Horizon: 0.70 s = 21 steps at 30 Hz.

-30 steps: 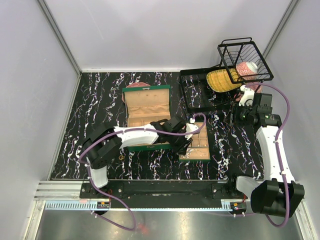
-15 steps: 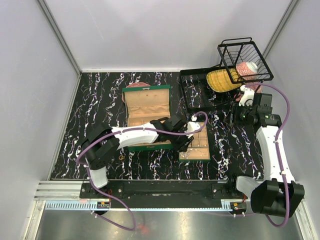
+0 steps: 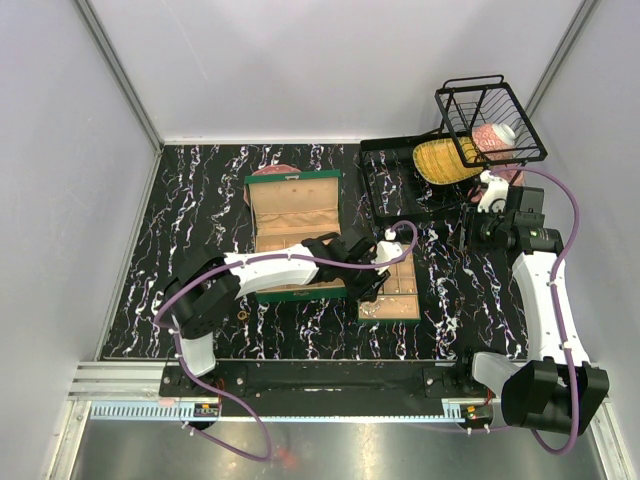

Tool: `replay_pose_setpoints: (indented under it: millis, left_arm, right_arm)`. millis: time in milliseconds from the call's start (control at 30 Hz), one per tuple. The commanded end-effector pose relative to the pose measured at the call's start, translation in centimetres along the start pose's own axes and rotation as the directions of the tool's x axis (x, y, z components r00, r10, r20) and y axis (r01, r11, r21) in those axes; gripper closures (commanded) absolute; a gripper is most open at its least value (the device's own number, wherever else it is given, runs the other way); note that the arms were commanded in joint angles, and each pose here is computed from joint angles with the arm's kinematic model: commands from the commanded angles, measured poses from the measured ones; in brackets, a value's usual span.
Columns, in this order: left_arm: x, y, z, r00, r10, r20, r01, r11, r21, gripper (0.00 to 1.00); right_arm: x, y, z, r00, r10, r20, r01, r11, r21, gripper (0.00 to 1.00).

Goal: Organize the mixed jewelry

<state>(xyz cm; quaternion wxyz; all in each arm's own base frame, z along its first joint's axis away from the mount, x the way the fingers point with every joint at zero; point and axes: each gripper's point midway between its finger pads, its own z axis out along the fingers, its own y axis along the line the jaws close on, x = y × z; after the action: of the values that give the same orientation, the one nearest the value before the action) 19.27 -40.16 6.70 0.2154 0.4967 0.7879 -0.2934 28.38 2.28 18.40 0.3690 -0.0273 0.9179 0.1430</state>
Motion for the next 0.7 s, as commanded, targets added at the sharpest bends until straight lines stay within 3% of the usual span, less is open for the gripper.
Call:
replay_pose_setpoints:
  millis: [0, 367, 500, 667]
  left_arm:
    - [-3.4, -0.4, -1.8, 0.992, 0.06, 0.106, -0.058, 0.998, -0.028, 0.66]
    - [-6.4, -0.9, -7.6, 0.959, 0.176, 0.221, -0.154, 0.982, -0.111, 0.64]
    - [-6.3, -0.4, -10.0, 0.95, 0.232, 0.211, -0.201, 0.967, -0.157, 0.65]
    - [-4.8, 2.0, -13.1, 0.961, 0.196, 0.197, -0.158, 0.968, -0.194, 0.66]
  right_arm:
    - [-0.8, 0.2, -0.5, 0.998, -0.043, 0.045, 0.043, 0.999, -0.011, 0.52]
    - [-1.3, 0.4, -0.8, 0.996, -0.081, 0.044, 0.082, 0.996, -0.026, 0.49]
    - [-1.3, 0.8, -0.6, 0.996, -0.088, 0.033, 0.09, 0.995, -0.053, 0.48]
    - [-1.7, 1.5, -0.7, 0.994, -0.107, 0.033, 0.109, 0.99, -0.089, 0.46]
